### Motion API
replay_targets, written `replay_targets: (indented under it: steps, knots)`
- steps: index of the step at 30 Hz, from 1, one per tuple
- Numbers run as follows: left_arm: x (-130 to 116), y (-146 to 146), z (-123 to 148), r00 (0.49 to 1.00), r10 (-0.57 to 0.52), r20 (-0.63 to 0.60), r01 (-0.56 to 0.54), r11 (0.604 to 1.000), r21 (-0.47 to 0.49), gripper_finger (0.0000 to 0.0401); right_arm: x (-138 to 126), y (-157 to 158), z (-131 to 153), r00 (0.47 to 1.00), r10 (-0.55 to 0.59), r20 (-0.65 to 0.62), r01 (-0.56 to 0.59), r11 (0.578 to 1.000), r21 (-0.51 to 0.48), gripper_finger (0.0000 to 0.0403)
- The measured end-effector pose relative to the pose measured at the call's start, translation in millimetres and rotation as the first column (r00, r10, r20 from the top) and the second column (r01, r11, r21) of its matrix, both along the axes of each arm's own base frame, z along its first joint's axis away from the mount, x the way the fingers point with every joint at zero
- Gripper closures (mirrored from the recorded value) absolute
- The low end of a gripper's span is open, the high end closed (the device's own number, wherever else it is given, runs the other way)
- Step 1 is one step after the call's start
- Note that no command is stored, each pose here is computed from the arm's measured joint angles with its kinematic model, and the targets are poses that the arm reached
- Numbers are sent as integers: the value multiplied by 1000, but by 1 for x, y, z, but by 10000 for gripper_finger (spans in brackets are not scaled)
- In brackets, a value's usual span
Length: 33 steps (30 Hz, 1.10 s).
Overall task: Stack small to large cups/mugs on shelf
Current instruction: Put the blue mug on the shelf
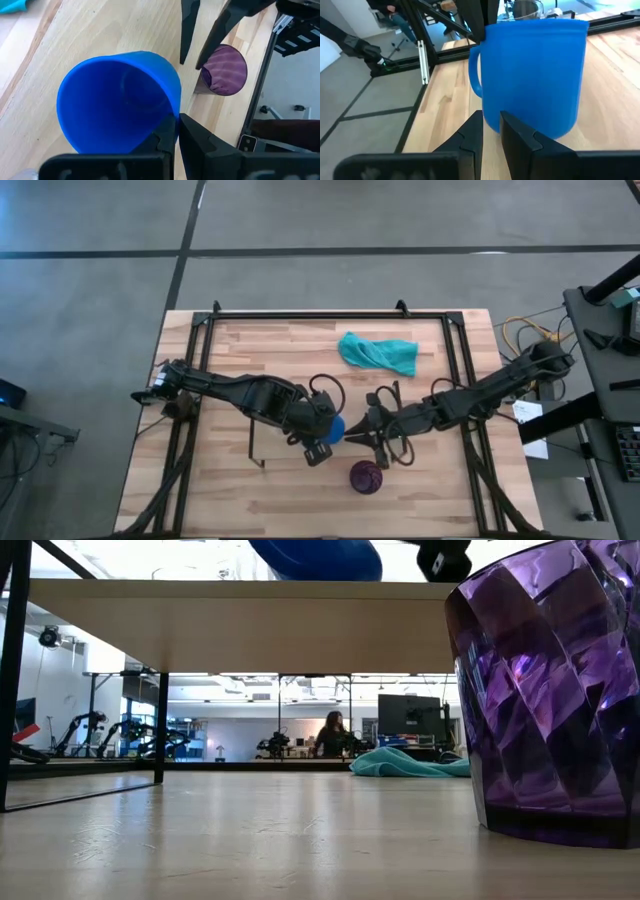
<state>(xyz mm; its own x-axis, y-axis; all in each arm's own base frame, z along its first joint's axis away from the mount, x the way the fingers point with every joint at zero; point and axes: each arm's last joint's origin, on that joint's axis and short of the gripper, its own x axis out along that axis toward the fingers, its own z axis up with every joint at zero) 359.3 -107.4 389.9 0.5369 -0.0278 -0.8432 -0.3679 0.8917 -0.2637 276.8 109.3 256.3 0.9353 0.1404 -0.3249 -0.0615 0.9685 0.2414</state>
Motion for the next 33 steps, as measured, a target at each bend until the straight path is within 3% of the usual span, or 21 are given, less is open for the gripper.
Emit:
replay_targets:
  steps: [10, 17, 33]
  knots:
    - [0, 0, 0, 1000, 2, -6, -2, 1000, 4, 401, 9, -9, 2, 997, -74, 19, 74, 997, -12, 344]
    - [0, 0, -1, 1000, -1, -7, 1, 1000, 6, 401, 7, -16, -7, 990, -109, -89, 108, 994, -22, 344]
    - [0, 1, -2, 1000, -20, -10, 20, 1000, 16, 401, 23, -14, -4, 991, -95, -92, 91, 995, -53, 344]
